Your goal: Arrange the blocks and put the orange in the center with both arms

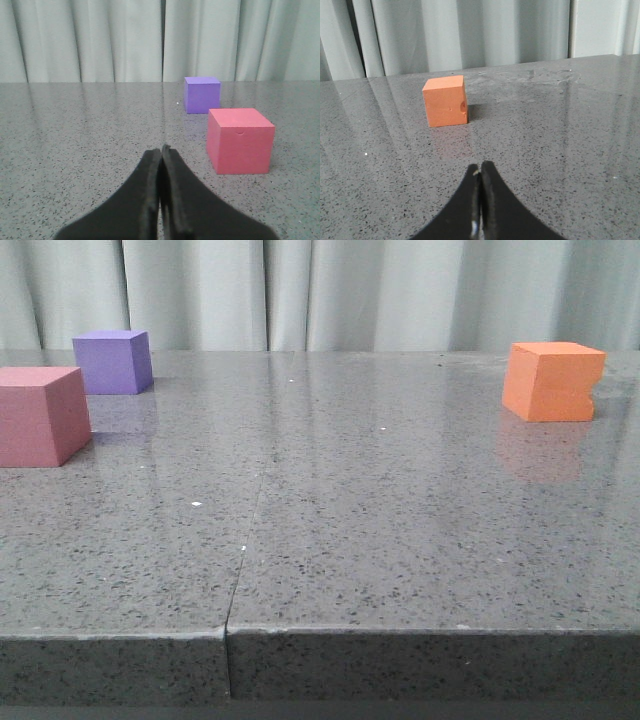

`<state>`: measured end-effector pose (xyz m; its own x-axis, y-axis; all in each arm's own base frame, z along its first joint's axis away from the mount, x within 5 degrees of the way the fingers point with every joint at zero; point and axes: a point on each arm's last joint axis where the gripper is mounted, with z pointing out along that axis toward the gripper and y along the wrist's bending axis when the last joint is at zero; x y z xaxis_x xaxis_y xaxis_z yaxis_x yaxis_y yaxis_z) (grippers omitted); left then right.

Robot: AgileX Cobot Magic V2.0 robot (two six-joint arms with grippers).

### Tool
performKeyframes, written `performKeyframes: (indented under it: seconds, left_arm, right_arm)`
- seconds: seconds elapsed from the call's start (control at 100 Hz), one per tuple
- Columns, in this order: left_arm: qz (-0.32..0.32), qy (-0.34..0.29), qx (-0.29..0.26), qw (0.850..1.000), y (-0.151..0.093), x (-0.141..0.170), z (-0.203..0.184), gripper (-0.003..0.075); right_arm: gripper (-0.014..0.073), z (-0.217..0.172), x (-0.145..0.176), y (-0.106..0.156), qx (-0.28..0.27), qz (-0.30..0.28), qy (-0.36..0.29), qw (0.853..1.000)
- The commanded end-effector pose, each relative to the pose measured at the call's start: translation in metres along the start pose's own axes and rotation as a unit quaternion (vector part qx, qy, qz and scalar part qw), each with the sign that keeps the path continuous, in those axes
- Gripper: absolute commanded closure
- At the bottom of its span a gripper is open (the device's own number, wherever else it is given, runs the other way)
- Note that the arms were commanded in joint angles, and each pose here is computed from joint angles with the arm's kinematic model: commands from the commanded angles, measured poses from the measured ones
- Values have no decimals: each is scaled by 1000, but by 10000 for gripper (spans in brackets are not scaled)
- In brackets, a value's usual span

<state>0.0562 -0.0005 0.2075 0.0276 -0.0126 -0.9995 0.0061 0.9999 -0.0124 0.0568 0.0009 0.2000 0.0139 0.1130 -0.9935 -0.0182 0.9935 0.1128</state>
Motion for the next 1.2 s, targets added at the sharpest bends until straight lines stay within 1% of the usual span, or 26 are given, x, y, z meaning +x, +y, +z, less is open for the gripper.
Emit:
performKeyframes:
  seconds: [0.0,0.21,0.39,0.54,0.61,0.71,0.77,0.94,1.08,1.13,1.19]
  left_arm:
    - [-5,-30,-3,1000,1,8,-1,741]
    - [-5,-30,-3,1000,1,8,-1,741]
    - [-5,-30,-3,1000,1,8,-1,741]
    - [-5,-30,-3,1000,1,8,-1,741]
    - [-5,-30,-3,1000,1,8,-1,741]
    - [-5,-30,-3,1000,1,8,-1,741]
    - [-5,-30,-3,1000,1,8,-1,741]
    - [-5,-30,-3,1000,1,8,-1,741]
    - [-5,-30,-3,1000,1,8,-1,741]
    - [-5,-30,-3,1000,1,8,-1,741]
    - [-5,-30,-3,1000,1,8,-1,741]
  right_arm:
    - [661,-3,-14,2,-7,-9,-56,998]
    - [661,-3,-14,2,-7,-9,-56,998]
    - [661,-3,-17,2,-9,-9,-69,998]
    - [661,-6,-31,4,-8,-9,-71,997]
    - [661,-6,-39,4,-5,-9,-55,998]
    - [661,-2,-52,5,2,-9,-11,1000]
    - [661,3,-59,6,8,-8,27,1000]
    - [661,26,-94,9,17,-15,95,995]
    - [661,55,-120,12,26,-22,167,985]
    - [661,67,-127,12,30,-22,195,980]
    - [661,83,-132,13,35,-22,239,970]
